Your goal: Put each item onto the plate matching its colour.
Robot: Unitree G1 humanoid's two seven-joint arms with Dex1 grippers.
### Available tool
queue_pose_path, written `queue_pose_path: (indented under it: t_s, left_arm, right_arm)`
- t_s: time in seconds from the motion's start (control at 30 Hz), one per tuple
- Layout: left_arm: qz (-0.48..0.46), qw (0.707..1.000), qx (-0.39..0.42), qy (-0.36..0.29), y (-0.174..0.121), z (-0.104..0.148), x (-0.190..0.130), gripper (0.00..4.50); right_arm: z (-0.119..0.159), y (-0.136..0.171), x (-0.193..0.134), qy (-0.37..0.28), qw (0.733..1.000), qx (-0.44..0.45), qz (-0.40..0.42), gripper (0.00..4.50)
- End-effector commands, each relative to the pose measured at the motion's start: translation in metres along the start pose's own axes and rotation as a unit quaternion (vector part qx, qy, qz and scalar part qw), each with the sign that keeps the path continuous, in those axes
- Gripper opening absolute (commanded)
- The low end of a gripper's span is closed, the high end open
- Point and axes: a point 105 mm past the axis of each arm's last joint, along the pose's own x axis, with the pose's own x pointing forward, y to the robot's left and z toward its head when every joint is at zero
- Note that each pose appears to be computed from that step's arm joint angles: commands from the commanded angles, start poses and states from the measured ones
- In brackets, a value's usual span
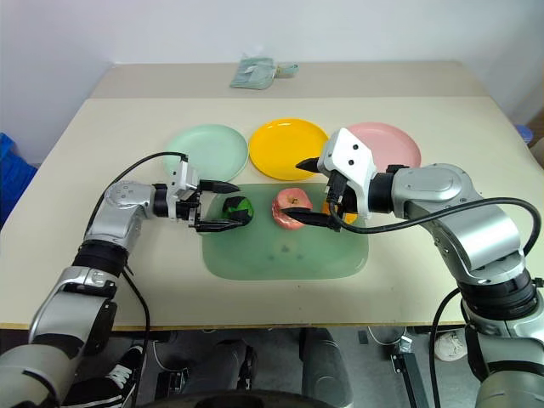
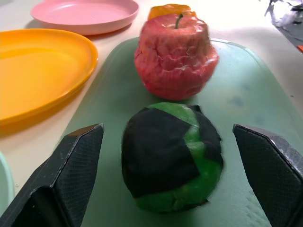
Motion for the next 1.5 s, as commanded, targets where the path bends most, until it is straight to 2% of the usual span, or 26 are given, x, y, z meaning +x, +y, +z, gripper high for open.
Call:
queue_pose_path:
  t_s: [0.03,0.07,0.1,0.13,0.2,0.37,0.43,0.57,0.67,0.8,0.83,0.97,1.03,1.13,1.27,1.33,1.5]
  left_arm:
    - [0.0,1.0,0.02,0.0,0.003,0.002,0.003,4.5]
    - [-0.004,1.0,0.008,0.003,0.003,-0.001,0.003,4.5]
    - [-0.005,1.0,0.004,0.005,0.002,-0.003,0.002,3.96]
    - [-0.006,1.0,0.002,0.005,0.002,-0.004,0.002,3.65]
    - [0.023,0.999,0.027,0.005,0.008,-0.003,0.0,2.76]
    - [0.064,0.998,0.023,-0.016,0.021,0.004,-0.011,2.76]
    - [0.136,0.989,0.008,-0.065,0.044,0.021,-0.021,2.76]
    - [0.297,0.948,-0.013,-0.112,0.089,0.041,-0.043,2.76]
    - [0.417,0.899,-0.042,-0.126,0.117,0.044,-0.063,2.76]
    - [0.464,0.872,-0.09,-0.125,0.125,0.034,-0.067,2.76]
    - [0.467,0.87,-0.098,-0.124,0.126,0.032,-0.067,3.01]
    - [0.452,0.877,-0.07,-0.147,0.123,0.045,-0.067,4.46]
    - [0.436,0.884,-0.053,-0.161,0.12,0.054,-0.069,4.46]
    - [0.359,0.913,-0.031,-0.189,0.105,0.07,-0.066,4.46]
    - [0.166,0.965,-0.038,-0.202,0.056,0.083,-0.056,4.46]
    - [0.144,0.97,-0.032,-0.193,0.044,0.085,-0.057,4.46]
    - [0.037,0.982,-0.082,-0.169,0.005,0.082,-0.058,4.46]
  right_arm:
    - [0.009,-0.005,-0.005,-0.013,1.0,-0.022,-0.015,4.49]
    - [0.008,-0.006,-0.005,-0.011,0.999,-0.024,-0.02,4.49]
    - [0.008,-0.008,-0.006,-0.01,0.999,-0.027,-0.024,4.5]
    - [0.008,-0.009,-0.006,-0.009,0.999,-0.029,-0.026,4.5]
    - [0.011,-0.01,-0.006,-0.016,0.999,-0.029,-0.028,4.5]
    - [0.017,-0.013,-0.008,-0.029,0.999,-0.028,-0.037,4.5]
    - [0.019,-0.015,-0.008,-0.035,0.998,-0.032,-0.045,4.5]
    - [0.022,-0.02,-0.005,-0.047,0.996,-0.035,-0.062,4.5]
    - [0.022,-0.022,-0.002,-0.05,0.996,-0.034,-0.066,4.5]
    - [0.023,-0.02,0.0,-0.054,0.996,-0.033,-0.06,4.5]
    - [0.023,-0.021,0.0,-0.053,0.996,-0.034,-0.06,4.5]
    - [0.021,-0.018,-0.001,-0.048,0.997,-0.03,-0.051,4.5]
    - [0.019,-0.016,-0.001,-0.04,0.998,-0.024,-0.042,4.5]
    - [0.004,-0.013,-0.002,-0.002,1.0,-0.004,-0.029,4.5]
    - [-0.015,-0.006,-0.001,0.041,0.999,0.011,-0.012,4.5]
    - [-0.022,-0.005,0.0,0.057,0.998,0.027,-0.007,4.5]
    - [-0.031,-0.014,0.006,0.059,0.994,0.086,-0.019,4.5]
